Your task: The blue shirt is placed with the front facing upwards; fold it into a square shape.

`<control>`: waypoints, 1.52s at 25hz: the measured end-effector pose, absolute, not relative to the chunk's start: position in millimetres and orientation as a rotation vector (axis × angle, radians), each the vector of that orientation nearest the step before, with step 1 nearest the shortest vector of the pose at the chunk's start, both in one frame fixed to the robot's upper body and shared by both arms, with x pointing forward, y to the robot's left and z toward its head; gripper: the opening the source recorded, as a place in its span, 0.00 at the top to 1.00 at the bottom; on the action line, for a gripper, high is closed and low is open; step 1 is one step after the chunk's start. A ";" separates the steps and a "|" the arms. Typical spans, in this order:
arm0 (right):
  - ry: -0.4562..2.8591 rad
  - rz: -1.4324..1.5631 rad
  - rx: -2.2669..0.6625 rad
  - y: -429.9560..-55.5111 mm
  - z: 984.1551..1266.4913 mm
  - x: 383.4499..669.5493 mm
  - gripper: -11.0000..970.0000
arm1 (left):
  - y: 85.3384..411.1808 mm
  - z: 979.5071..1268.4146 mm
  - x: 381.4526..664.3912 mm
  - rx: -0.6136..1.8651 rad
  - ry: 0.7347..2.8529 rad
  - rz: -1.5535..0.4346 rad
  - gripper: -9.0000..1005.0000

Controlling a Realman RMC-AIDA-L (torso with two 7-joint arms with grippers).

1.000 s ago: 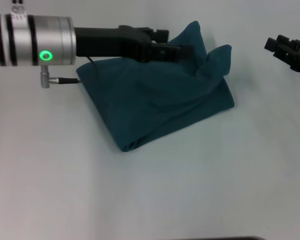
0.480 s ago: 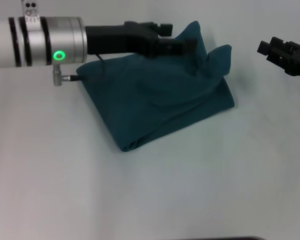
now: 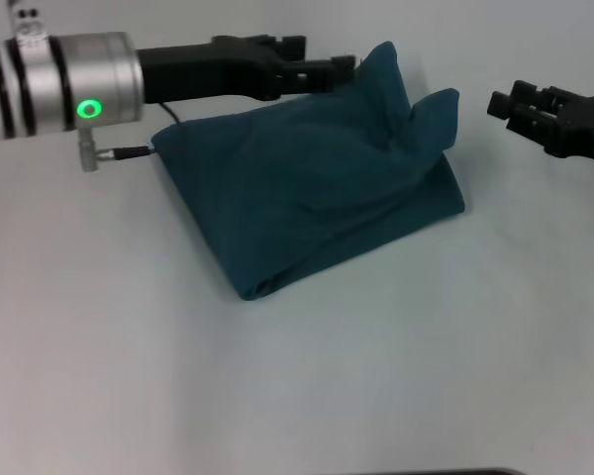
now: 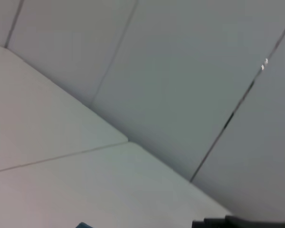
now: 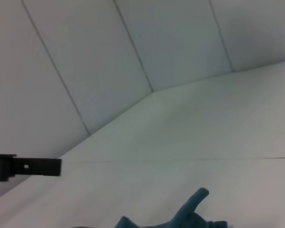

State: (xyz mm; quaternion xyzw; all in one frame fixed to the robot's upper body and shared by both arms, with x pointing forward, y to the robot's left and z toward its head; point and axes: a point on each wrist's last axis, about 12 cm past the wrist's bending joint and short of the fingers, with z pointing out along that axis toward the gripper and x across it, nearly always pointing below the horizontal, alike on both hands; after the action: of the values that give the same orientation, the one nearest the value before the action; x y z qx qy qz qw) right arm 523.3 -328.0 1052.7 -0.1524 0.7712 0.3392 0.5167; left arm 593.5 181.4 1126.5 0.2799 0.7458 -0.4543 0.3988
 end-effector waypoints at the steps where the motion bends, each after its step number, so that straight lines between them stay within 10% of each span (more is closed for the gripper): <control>1: 1.854 0.813 -0.367 -328.1 1052.6 523.2 0.48 | 185.6 1126.3 591.6 0.690 1.882 -1.163 0.07; 38: 1.899 0.903 -0.390 -300.9 1061.0 550.0 0.46 | 180.7 1127.7 577.3 0.717 1.997 -1.339 0.07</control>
State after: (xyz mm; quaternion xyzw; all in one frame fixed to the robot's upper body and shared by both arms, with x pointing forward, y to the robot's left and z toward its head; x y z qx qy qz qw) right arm 550.0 -300.9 1061.0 -0.1600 0.7786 0.3702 0.4808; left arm 577.3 180.7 1127.7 0.2717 0.7563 -0.5073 0.3112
